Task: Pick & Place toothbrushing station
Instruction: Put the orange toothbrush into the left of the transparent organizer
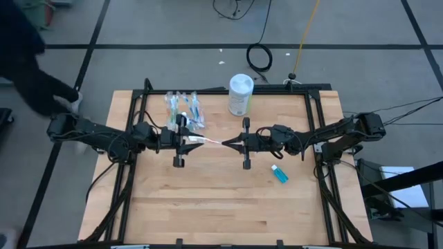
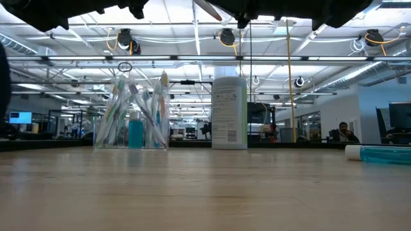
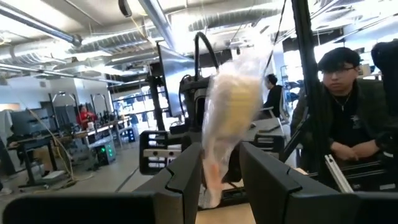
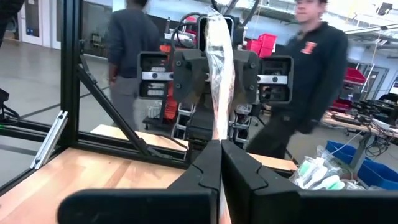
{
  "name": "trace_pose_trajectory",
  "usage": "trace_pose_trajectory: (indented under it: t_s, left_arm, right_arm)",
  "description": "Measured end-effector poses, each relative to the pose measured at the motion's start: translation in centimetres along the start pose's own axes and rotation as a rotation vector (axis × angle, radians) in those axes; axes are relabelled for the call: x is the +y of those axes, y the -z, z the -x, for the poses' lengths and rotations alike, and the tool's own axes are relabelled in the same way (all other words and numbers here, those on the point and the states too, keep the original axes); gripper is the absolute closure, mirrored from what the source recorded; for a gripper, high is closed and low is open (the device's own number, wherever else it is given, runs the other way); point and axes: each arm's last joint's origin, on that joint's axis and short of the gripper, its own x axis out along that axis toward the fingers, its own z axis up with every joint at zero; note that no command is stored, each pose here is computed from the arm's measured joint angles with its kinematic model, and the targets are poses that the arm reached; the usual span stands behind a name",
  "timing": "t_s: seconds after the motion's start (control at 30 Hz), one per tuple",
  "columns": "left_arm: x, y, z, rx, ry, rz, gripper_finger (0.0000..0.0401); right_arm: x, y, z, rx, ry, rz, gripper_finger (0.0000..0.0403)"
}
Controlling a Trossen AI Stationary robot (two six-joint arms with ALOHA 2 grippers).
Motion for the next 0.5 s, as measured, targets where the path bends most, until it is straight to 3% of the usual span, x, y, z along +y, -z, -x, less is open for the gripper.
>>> trace_pose_trajectory:
  t_s: [0.5]
  left_arm:
    - [-0.1, 1.3, -3.2, 0.059, 0.001, -0.023, 0.0284]
  right_arm:
    - [0.0, 0.1, 0.0, 0.007, -0.001, 0.0, 0.0403]
